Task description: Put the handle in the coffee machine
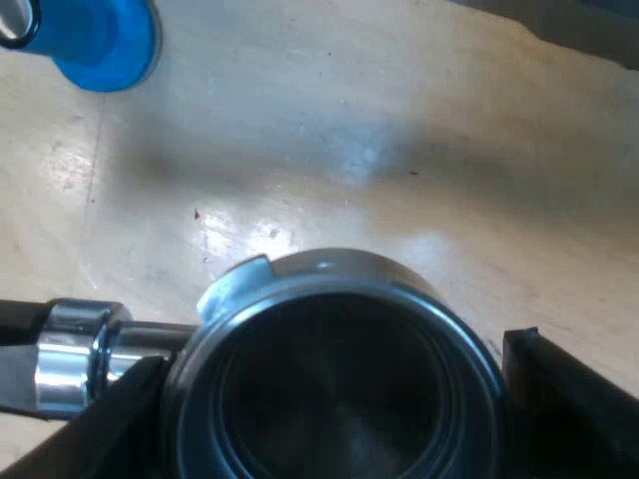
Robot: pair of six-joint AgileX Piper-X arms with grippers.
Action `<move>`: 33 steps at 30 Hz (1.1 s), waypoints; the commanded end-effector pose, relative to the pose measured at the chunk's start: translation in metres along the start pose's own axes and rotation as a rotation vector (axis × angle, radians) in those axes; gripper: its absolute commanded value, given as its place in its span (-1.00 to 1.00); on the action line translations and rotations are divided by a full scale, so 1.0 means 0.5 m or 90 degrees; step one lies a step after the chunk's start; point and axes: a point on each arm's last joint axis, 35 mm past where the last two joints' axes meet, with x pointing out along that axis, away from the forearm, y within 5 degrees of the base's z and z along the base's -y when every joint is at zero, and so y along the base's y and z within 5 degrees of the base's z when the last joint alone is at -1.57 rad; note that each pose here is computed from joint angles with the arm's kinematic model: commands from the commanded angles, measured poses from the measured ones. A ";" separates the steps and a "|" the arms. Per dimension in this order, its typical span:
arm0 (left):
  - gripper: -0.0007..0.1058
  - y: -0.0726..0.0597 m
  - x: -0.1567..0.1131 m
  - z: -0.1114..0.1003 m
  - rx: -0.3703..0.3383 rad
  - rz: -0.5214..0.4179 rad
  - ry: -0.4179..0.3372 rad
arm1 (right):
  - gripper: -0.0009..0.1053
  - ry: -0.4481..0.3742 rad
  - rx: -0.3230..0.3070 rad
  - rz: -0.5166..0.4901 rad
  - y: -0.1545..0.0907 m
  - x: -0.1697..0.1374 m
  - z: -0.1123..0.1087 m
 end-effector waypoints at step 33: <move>-0.98 0.023 -0.057 -0.010 -0.038 0.054 -0.069 | 0.79 -0.146 -0.113 0.039 0.055 -0.119 0.026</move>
